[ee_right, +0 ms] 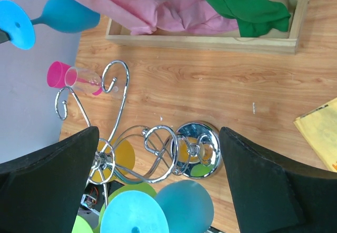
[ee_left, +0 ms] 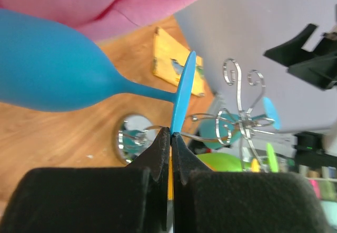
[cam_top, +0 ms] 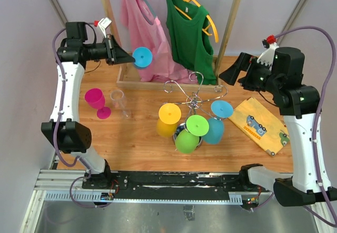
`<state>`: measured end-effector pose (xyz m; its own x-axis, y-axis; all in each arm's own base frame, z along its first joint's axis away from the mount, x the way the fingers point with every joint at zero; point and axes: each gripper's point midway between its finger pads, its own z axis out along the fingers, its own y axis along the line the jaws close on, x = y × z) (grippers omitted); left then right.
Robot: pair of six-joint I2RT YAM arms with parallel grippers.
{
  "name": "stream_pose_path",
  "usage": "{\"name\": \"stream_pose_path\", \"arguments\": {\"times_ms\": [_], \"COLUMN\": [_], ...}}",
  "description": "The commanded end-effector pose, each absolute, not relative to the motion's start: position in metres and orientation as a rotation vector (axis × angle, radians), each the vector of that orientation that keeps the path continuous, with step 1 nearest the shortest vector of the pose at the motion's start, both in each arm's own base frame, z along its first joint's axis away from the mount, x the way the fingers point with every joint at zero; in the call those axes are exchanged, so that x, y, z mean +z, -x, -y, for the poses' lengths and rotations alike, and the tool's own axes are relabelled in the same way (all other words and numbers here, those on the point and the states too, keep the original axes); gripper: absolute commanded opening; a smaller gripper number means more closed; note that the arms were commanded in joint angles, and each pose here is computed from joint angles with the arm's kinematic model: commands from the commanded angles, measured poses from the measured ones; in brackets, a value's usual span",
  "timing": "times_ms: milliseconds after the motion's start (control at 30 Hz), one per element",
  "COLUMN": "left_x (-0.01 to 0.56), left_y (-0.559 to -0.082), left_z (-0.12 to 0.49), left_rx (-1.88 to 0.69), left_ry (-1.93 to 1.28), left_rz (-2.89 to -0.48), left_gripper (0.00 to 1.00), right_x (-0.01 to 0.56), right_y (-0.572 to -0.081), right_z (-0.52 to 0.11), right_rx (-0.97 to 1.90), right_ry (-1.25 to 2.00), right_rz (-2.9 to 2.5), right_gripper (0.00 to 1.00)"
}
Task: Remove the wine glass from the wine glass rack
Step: Place the wine glass at the center of the board.
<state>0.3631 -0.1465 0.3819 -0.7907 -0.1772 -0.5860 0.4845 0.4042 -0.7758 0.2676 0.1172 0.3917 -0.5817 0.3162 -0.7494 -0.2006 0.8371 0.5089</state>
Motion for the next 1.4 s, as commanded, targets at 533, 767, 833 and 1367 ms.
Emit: {"name": "stream_pose_path", "arguments": {"times_ms": [533,767,833,1367], "left_x": [0.404,0.381,0.373,0.323], "left_y": [-0.328,-0.321,-0.317,-0.296], "left_z": [0.126,0.120,0.117,0.112], "left_rx": [-0.353,-0.138,-0.076,0.326], "left_ry": [-0.723,-0.879,-0.935,-1.335], "left_rz": [-1.835,-1.823,-1.812,-1.648], "left_gripper": [0.00,0.00,0.00,0.00], "right_x": [0.484,0.508,0.508,0.479], "right_y": [-0.329,-0.339,-0.340,-0.325], "right_z": [-0.158,-0.189,-0.197,-0.237], "right_rx": [0.923,1.046,1.067,1.147], "right_ry": [0.084,0.164,0.183,0.314], "right_rz": [-1.891,-1.851,-1.853,-1.918], "right_gripper": [1.00,0.98,0.98,0.98]}}
